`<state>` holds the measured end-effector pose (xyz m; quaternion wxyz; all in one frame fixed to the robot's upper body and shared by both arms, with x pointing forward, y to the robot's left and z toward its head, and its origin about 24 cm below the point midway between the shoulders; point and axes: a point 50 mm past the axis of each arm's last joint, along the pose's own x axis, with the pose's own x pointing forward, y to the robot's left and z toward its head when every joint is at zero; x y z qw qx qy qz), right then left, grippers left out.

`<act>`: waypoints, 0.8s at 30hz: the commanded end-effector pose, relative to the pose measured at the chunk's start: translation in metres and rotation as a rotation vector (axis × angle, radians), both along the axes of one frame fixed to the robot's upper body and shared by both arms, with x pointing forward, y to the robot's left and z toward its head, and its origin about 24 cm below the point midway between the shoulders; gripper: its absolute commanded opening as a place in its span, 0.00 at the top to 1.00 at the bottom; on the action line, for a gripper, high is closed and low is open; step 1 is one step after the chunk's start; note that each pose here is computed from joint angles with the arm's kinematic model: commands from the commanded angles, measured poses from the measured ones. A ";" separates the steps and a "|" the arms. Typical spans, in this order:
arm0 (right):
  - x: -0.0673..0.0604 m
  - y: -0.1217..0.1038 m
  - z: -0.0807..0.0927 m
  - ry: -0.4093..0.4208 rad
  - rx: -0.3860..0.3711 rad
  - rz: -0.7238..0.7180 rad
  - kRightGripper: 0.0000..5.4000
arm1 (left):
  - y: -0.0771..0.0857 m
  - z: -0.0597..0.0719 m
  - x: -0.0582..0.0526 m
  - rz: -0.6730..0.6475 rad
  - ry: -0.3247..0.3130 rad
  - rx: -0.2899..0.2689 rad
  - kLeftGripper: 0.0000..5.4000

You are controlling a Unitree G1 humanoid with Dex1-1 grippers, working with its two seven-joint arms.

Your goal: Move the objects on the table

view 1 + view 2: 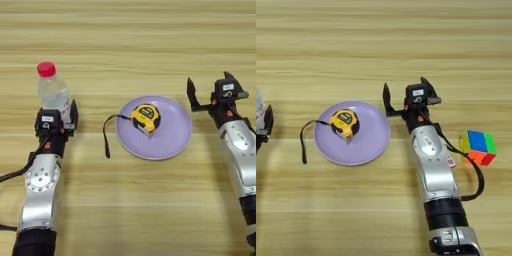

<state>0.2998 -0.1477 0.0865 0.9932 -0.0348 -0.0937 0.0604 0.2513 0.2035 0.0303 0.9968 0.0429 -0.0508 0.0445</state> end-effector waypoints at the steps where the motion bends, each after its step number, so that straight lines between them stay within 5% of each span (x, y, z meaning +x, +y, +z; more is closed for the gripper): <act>1: -0.001 0.000 0.002 0.007 0.011 0.007 0.00 | 0.000 0.002 0.007 -0.006 -0.036 0.000 0.42; 24: -0.002 -0.002 0.002 0.022 0.028 0.007 0.00 | -0.008 -0.026 0.010 -0.020 0.020 -0.017 0.42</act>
